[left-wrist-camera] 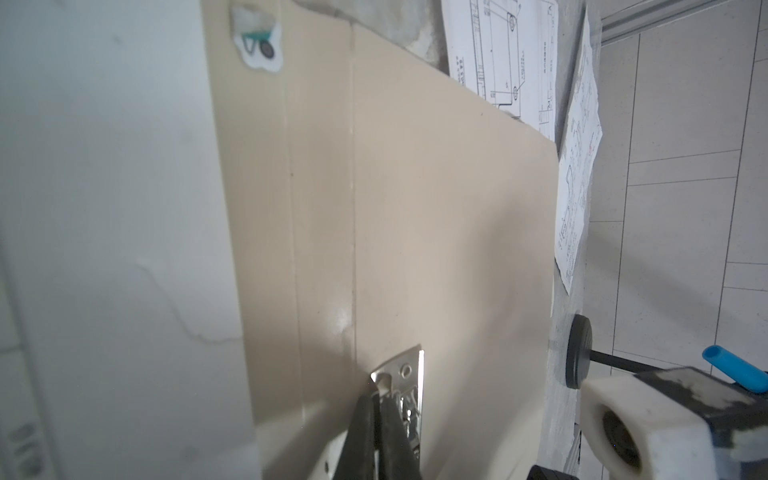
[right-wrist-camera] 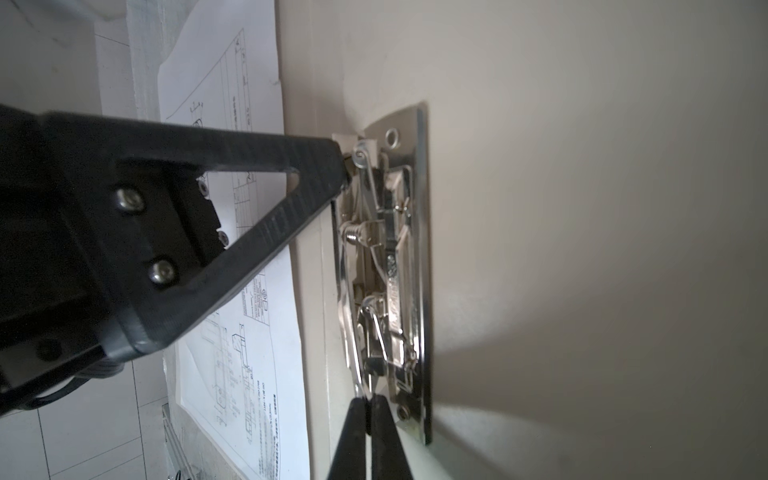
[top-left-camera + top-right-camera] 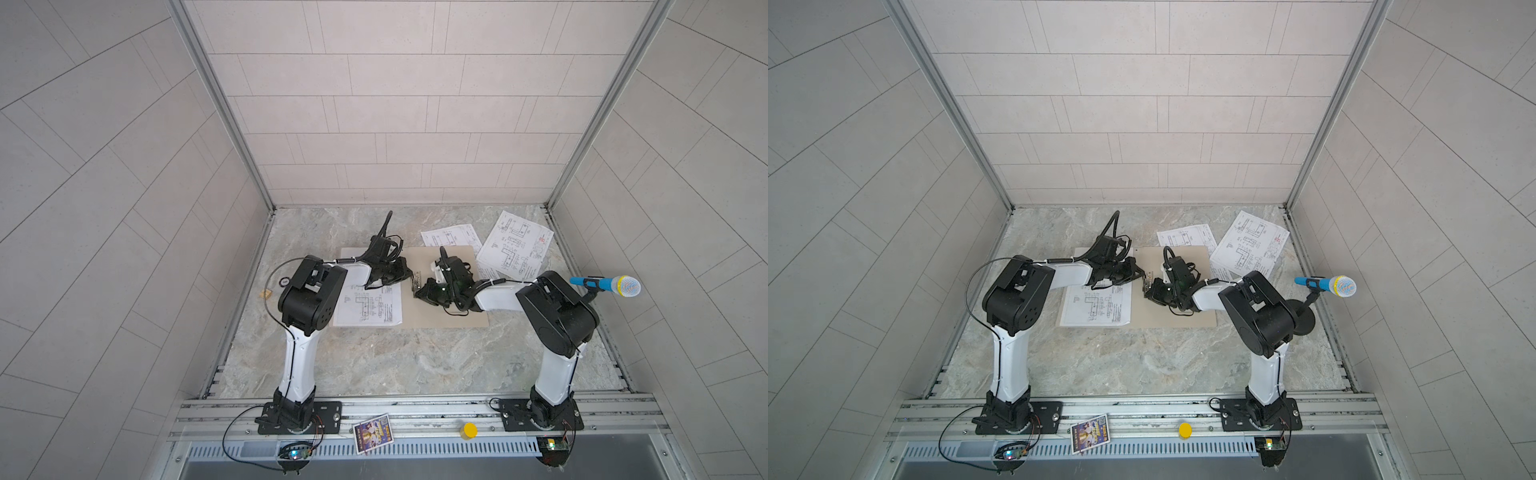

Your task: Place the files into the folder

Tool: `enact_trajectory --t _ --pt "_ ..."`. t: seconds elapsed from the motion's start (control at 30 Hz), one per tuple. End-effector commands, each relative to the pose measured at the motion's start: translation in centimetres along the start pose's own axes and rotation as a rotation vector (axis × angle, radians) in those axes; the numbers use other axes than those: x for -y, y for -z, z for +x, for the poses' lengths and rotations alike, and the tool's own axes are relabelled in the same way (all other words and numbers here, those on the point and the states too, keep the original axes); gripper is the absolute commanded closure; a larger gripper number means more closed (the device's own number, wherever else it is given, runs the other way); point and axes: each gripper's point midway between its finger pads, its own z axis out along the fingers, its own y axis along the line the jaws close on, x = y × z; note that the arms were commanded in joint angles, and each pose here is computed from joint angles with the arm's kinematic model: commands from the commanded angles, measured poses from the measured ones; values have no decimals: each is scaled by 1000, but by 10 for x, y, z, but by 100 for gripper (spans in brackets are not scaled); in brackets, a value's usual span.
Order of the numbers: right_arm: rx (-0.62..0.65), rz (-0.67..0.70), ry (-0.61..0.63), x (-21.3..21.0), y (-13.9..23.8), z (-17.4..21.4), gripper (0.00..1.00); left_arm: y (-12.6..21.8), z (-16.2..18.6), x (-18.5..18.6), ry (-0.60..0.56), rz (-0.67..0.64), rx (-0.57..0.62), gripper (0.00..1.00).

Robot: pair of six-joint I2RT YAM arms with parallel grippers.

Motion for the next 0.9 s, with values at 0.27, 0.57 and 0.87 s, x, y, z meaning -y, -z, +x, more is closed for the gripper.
enact_trajectory --t 0.27,0.57,0.87 --pt "-40 275 -69 83 6 15 100 -12 40 -38 -3 -88 -145 100" --pt "13 290 -90 88 16 5 100 -14 43 -42 -7 -89 -162 100" --pt "15 191 -75 65 14 2 100 -13 40 -42 12 -96 -151 100"
